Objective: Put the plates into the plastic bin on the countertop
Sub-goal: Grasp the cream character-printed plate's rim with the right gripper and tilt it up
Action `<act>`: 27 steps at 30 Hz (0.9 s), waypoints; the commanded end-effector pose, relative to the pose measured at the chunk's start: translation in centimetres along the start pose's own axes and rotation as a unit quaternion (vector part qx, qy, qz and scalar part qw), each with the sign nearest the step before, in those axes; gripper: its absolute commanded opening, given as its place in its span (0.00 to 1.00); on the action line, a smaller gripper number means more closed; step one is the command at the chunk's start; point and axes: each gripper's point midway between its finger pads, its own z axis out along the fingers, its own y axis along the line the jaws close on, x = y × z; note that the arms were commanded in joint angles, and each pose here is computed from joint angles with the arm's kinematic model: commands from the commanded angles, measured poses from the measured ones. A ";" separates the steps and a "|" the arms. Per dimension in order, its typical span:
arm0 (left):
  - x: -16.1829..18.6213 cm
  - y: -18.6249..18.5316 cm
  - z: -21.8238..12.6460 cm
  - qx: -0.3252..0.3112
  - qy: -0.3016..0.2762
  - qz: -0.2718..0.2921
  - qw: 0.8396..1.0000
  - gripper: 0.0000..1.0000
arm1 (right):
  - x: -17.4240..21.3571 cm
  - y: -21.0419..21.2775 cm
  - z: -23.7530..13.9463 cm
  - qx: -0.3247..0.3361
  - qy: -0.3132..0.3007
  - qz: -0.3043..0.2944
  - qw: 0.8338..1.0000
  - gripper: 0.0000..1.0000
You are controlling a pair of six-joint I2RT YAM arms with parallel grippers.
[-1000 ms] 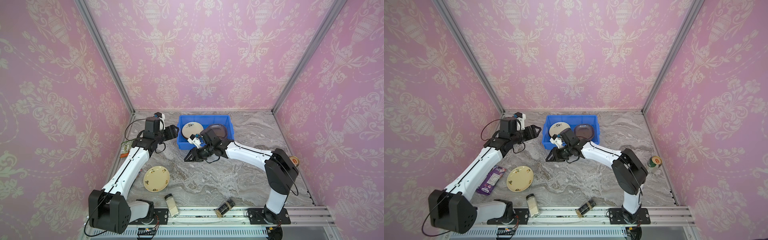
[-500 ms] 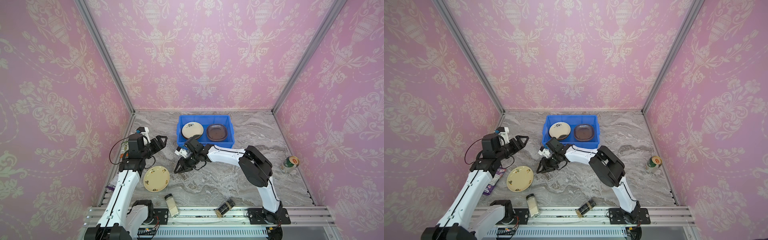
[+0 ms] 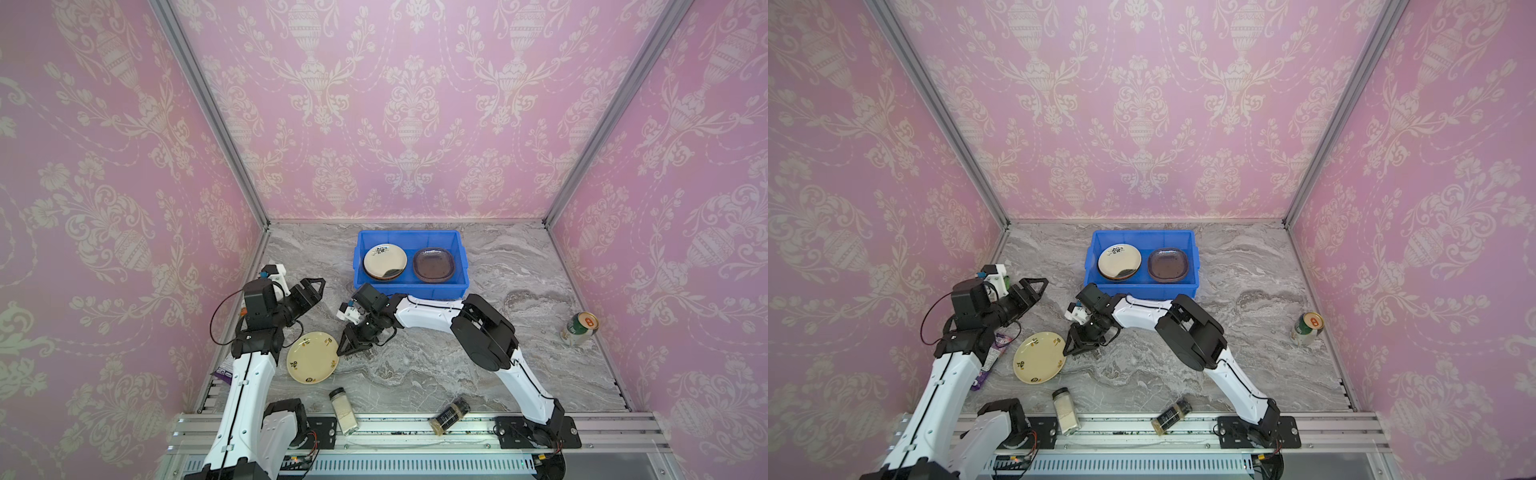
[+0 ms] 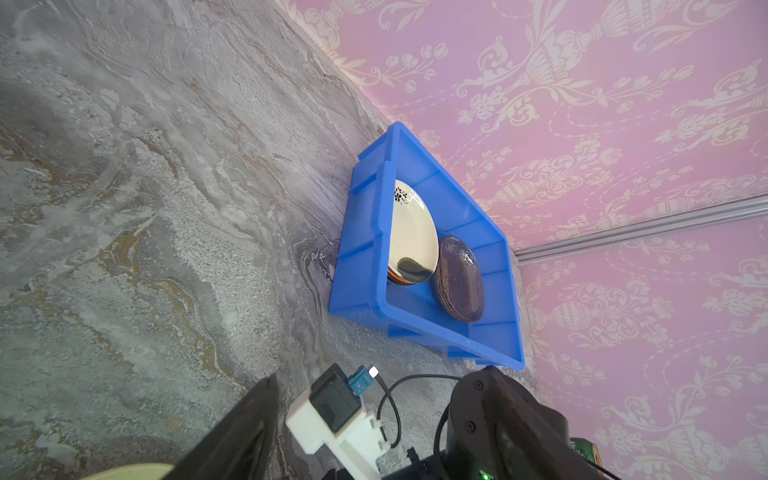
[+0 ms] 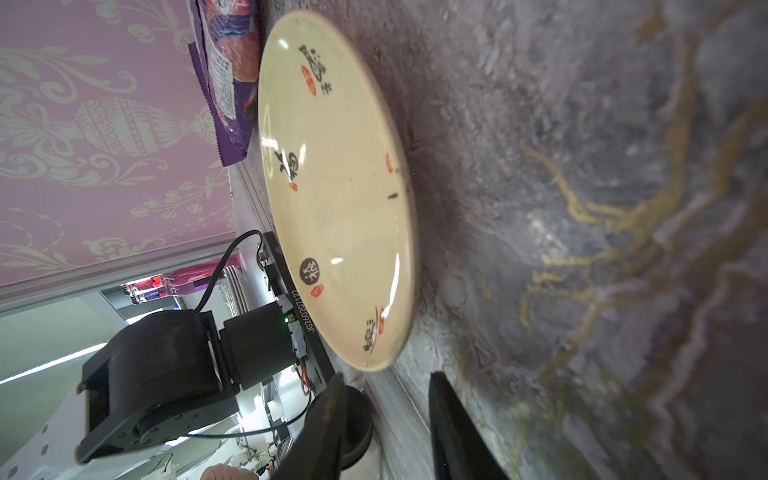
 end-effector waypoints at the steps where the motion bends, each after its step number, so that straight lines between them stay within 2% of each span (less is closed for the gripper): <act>1: -0.1 -0.4 -0.1 0.020 -0.001 -0.006 1.000 0.79 | -0.4 -0.2 0.3 0.003 0.005 0.012 1.000 0.34; 16: 0.0 0.3 0.2 0.013 0.003 -0.010 1.000 0.79 | -1.5 -1.7 2.1 0.011 0.010 0.031 0.999 0.33; 27: 0.0 0.7 0.2 0.008 0.003 -0.013 1.000 0.79 | -2.0 -2.4 2.8 0.015 0.012 0.039 0.999 0.21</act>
